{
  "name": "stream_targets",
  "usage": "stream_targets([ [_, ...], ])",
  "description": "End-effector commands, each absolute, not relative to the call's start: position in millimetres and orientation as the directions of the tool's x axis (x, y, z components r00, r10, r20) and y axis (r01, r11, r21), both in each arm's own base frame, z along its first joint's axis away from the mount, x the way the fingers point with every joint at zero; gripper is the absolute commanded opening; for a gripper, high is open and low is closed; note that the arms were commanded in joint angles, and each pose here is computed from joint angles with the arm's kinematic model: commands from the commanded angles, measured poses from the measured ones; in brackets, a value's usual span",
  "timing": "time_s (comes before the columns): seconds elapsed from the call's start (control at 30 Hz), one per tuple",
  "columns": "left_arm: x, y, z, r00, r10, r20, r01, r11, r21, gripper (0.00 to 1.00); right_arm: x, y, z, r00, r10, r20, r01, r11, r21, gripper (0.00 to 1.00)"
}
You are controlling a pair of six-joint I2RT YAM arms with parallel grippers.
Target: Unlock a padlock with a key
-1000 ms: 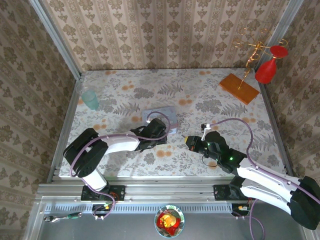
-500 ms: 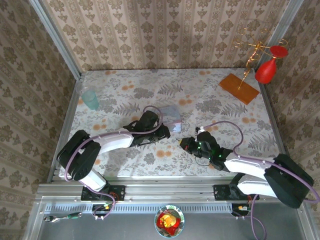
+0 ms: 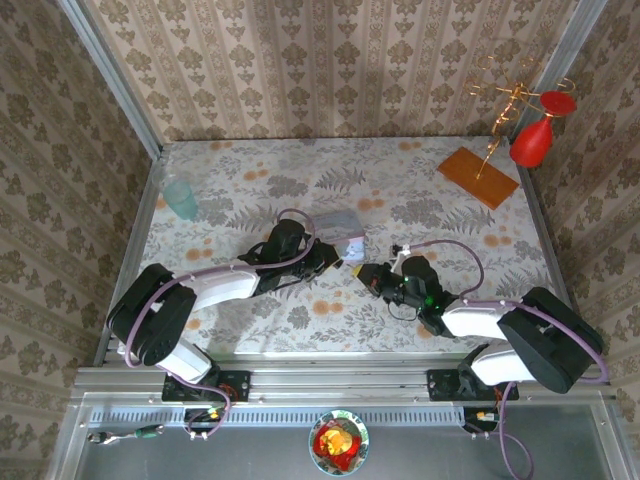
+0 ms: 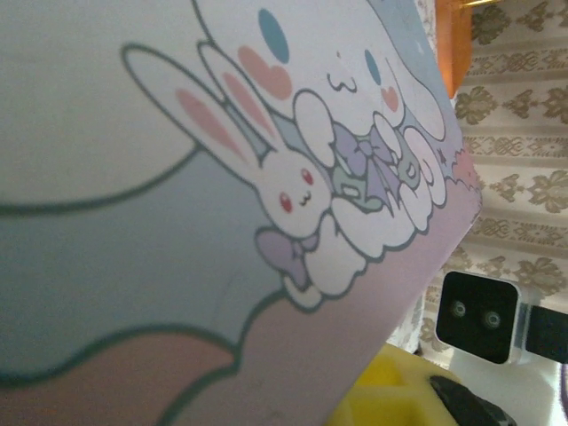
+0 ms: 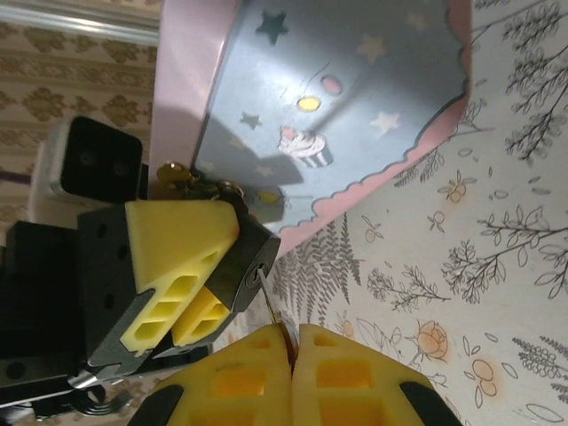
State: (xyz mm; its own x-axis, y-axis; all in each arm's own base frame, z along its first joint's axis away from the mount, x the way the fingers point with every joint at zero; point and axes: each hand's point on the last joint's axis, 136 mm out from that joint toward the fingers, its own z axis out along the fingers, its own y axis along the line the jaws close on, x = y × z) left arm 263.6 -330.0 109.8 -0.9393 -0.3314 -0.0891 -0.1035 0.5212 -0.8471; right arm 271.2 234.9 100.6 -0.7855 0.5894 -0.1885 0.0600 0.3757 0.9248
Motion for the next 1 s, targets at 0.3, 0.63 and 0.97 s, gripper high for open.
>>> stream_targets([
  [0.3,270.7,-346.8,155.0,-0.939,-0.340,-0.043,-0.078,0.336,-0.939,0.01,272.6,232.0,128.6,-0.809,0.548,-0.212,-0.046,0.301,0.953,0.00],
  [0.63,271.5,-349.8,162.3,-0.942,-0.332,-0.042,-0.072,0.323,-0.944,0.00,281.4,229.5,142.6,-0.819,0.542,-0.190,-0.064,0.243,0.968,0.00],
  [0.97,272.8,-358.3,166.5,-0.949,-0.314,-0.016,-0.076,0.278,-0.958,0.00,278.8,233.1,138.7,-0.839,0.520,-0.161,-0.043,0.230,0.972,0.00],
])
